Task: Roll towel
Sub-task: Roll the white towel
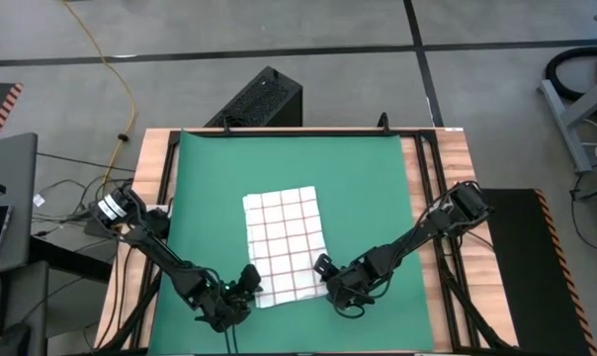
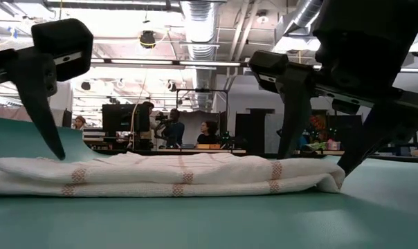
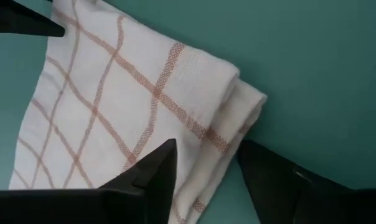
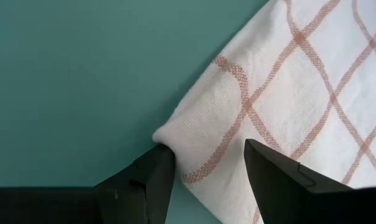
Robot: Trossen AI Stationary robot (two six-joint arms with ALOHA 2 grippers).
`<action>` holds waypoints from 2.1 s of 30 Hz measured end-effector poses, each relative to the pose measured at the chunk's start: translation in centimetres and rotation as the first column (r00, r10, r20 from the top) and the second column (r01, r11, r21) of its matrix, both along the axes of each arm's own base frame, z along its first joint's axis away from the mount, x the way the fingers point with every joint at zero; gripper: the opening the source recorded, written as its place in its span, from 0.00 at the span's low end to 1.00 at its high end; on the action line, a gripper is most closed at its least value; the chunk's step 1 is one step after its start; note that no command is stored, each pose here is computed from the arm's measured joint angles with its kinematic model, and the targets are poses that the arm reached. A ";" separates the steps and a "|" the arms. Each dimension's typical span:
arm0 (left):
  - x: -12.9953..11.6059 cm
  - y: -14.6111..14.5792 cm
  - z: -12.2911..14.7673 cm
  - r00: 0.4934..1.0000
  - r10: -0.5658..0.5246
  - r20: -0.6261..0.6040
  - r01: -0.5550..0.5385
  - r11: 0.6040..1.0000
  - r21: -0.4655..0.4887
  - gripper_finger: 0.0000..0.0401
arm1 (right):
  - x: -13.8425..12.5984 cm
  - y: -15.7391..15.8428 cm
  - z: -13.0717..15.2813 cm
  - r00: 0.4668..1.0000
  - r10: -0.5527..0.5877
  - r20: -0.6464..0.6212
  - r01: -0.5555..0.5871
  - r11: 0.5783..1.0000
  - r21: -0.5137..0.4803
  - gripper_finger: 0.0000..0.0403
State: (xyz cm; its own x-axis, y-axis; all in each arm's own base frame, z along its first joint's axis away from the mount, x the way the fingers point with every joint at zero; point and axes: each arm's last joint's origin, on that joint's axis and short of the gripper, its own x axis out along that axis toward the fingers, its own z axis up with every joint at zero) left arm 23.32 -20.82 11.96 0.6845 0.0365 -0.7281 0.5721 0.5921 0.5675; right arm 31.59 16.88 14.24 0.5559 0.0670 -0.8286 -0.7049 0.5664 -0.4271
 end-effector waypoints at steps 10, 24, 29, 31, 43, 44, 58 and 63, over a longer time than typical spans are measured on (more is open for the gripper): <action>0.3 0.2 -0.1 0.999 0.024 -0.034 -0.026 0.997 -0.076 0.12 | 0.2 0.1 0.1 0.998 -0.056 0.025 0.055 0.998 0.043 0.45; 1.3 -0.3 1.2 0.871 0.489 -0.051 -0.459 0.771 -0.442 0.00 | -0.2 0.2 -0.2 0.977 -0.209 -0.046 0.213 0.968 0.135 0.03; 1.4 -0.3 1.3 0.770 0.622 -0.143 -0.575 0.578 -0.579 0.00 | 0.0 0.0 -0.1 0.959 -0.248 -0.134 0.276 0.924 0.263 0.04; 1.4 -0.3 1.3 0.738 0.651 -0.178 -0.601 0.515 -0.612 0.00 | 0.1 -0.1 -0.1 0.948 -0.258 -0.186 0.307 0.894 0.325 0.03; 1.3 -0.5 1.3 0.612 0.709 -0.351 -0.684 0.252 -0.684 0.00 | 0.9 -1.9 0.0 0.853 -0.268 -0.448 0.489 0.708 0.509 0.03; 1.3 -0.5 1.3 0.604 0.709 -0.364 -0.689 0.235 -0.686 0.00 | 0.9 -2.0 0.0 0.846 -0.263 -0.465 0.500 0.697 0.515 0.03; 2.0 -0.3 2.5 0.583 0.723 -0.370 -0.635 0.121 -0.763 0.00 | 0.7 -2.9 2.6 0.837 -0.326 -0.439 0.539 0.630 0.559 0.03; 1.7 0.1 4.0 0.597 0.717 -0.360 -0.616 0.122 -0.778 0.00 | 0.6 -3.0 2.4 0.804 -0.354 -0.478 0.587 0.604 0.539 0.03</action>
